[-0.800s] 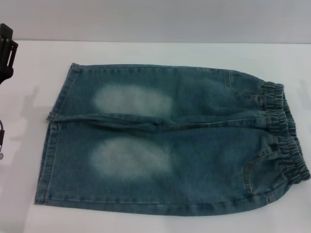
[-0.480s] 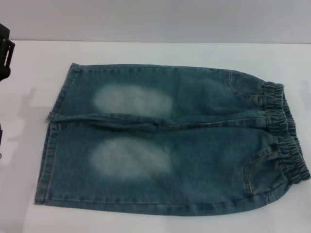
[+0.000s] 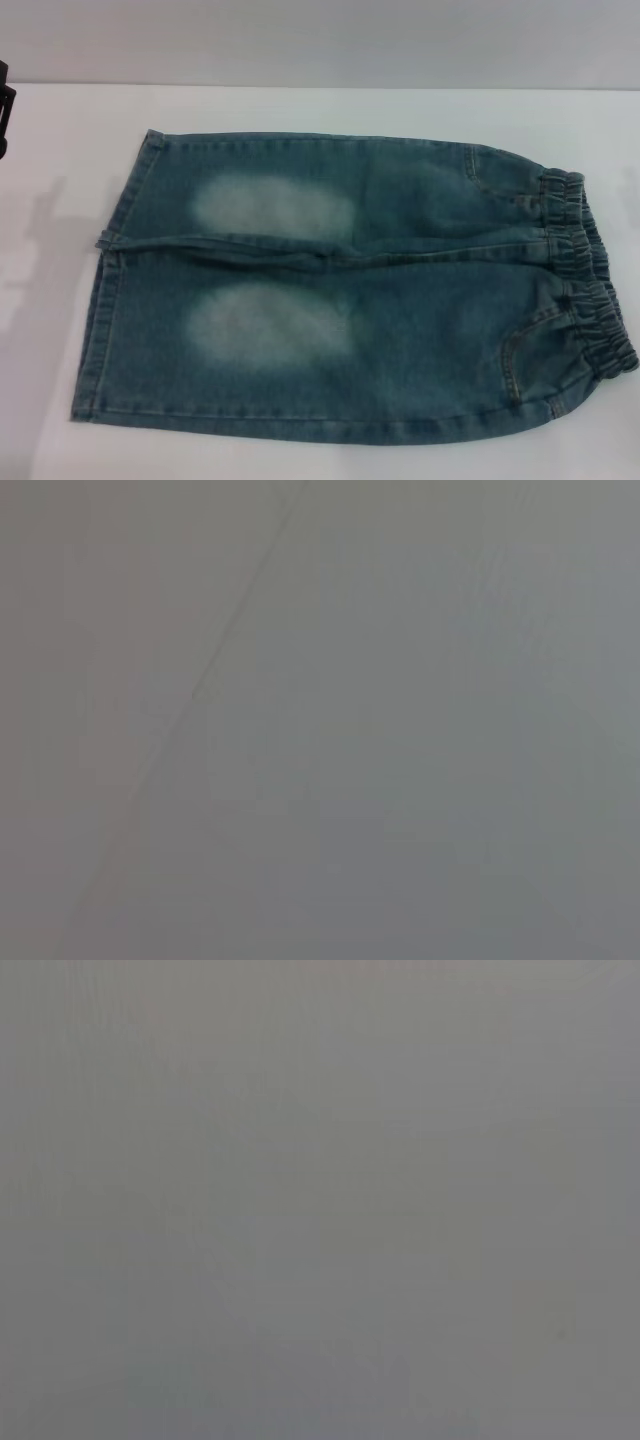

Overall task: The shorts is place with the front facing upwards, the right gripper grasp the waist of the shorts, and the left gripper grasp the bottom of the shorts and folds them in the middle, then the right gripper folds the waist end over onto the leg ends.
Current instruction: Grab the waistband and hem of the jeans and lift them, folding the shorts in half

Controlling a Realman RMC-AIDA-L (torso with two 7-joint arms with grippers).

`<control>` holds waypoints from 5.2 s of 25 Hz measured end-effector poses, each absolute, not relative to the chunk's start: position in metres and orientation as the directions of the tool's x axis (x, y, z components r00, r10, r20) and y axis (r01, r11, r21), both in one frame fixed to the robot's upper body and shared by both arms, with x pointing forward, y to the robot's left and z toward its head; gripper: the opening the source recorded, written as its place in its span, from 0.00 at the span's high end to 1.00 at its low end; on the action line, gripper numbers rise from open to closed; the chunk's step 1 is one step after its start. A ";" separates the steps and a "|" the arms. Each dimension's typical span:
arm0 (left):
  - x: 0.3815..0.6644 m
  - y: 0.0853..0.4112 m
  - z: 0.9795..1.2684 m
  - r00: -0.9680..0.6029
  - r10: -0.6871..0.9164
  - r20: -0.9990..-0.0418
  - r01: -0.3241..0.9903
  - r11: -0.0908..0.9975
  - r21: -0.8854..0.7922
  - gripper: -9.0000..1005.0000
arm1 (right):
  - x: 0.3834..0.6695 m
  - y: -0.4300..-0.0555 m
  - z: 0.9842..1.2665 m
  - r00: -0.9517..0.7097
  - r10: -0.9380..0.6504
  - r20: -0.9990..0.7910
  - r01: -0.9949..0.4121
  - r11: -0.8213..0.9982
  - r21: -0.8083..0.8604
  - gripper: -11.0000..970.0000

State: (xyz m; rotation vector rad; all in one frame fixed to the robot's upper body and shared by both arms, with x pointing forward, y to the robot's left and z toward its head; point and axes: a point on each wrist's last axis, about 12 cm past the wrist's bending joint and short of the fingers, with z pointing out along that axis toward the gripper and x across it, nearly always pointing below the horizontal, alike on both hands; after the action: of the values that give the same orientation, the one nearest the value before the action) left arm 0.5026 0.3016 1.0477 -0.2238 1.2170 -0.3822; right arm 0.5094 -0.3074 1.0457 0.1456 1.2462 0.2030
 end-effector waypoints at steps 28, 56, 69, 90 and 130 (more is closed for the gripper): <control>0.568 0.373 1.146 -0.622 -0.229 -0.749 0.589 0.494 -0.640 0.23 | 0.487 -0.360 1.045 0.312 0.278 -0.909 -0.006 0.957 0.290 0.23; 0.515 0.382 1.119 -0.997 -0.076 -0.020 -0.024 0.537 -0.843 0.24 | 0.506 -0.397 1.046 0.251 0.232 -0.940 0.186 0.941 0.282 0.23; 0.505 0.376 1.086 -0.996 -0.084 0.019 -0.067 0.617 -0.784 0.25 | 0.510 -0.393 1.045 0.240 0.244 -0.940 0.174 0.941 0.289 0.23; 0.503 0.388 1.080 -0.996 -0.086 -0.008 -0.053 0.681 -0.731 0.25 | 0.506 -0.390 1.041 0.219 0.251 -0.943 0.160 0.944 0.289 0.23; 0.528 0.355 1.089 -0.997 0.002 -0.080 0.062 0.646 -0.761 0.27 | 0.500 -0.385 1.034 0.202 0.272 -0.941 0.158 0.939 0.306 0.23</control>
State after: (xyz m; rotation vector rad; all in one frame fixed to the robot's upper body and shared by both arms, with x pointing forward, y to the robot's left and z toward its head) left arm 0.5278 0.3554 1.0887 0.0539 2.7842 -1.2919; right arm 0.5002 -0.3851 1.0344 0.3720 1.3742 0.0824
